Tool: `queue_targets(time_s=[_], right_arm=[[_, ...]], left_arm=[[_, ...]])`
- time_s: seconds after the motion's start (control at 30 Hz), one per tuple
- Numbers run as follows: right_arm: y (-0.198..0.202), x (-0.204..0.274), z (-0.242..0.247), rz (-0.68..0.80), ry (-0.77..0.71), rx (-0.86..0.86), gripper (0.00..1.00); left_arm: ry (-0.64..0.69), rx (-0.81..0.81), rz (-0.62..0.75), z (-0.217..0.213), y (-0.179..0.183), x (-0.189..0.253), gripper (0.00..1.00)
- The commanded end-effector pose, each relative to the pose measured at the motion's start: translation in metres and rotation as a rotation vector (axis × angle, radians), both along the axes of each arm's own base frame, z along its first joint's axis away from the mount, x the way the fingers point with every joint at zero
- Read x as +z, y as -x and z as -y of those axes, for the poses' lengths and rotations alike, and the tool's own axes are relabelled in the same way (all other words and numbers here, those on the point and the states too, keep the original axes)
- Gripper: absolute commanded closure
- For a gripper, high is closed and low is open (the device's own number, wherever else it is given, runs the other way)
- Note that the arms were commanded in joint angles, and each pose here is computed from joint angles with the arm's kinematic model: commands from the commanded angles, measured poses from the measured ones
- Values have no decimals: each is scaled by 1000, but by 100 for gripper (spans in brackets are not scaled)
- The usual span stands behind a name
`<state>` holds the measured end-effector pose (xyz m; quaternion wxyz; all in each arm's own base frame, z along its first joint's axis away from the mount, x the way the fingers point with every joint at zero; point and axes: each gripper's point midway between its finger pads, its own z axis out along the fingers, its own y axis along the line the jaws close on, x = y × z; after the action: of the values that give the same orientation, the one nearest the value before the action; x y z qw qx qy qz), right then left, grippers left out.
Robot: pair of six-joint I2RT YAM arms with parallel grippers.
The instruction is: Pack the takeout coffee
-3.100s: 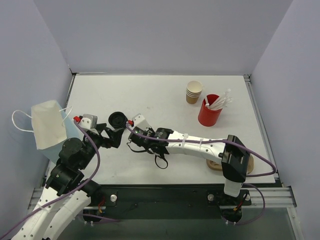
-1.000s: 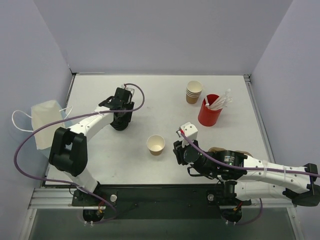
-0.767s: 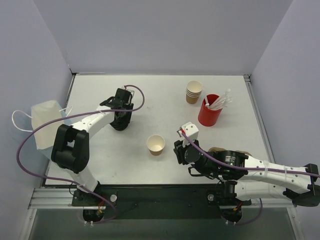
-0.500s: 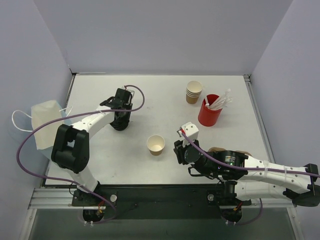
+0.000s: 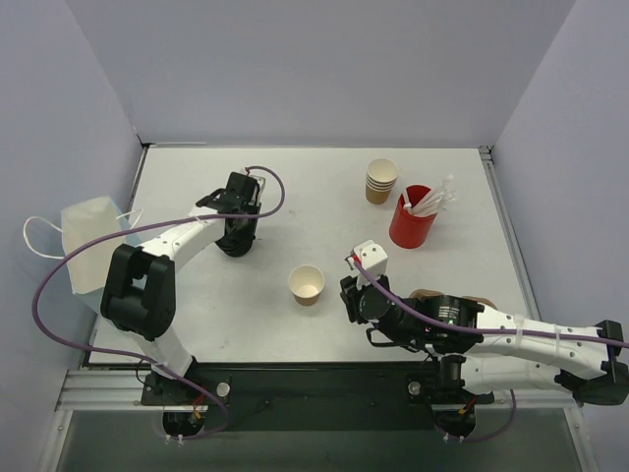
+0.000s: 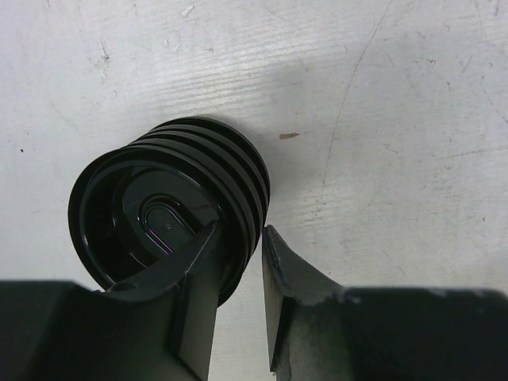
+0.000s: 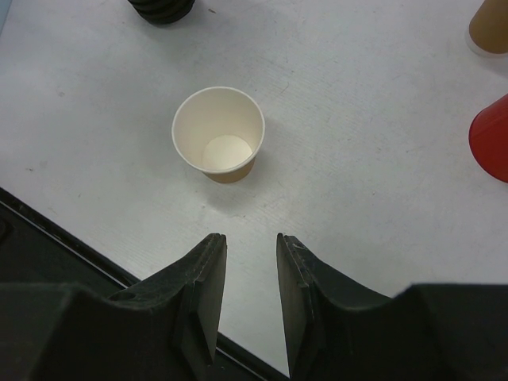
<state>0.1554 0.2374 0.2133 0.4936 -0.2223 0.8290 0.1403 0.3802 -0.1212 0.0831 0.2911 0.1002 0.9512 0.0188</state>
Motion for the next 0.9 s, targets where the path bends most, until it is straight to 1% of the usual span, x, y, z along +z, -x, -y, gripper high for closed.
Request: queue_targets(time_s=[0.0,0.3,0.57,0.87], right_arm=[[-5,1,-2,27,9,-21,67],[-4,2,-4,22,8,-15,67],[-4,2,-2,23,4,-15,67],[-3,6,-3,25,-7,-14,67]], left_arm=[[36,-17,63,6,-12,27,64],[31,-18,48,6,-12,20,68],[35,-15,66,4,-12,29,81],[70,-8,105,6,-9,57,81]])
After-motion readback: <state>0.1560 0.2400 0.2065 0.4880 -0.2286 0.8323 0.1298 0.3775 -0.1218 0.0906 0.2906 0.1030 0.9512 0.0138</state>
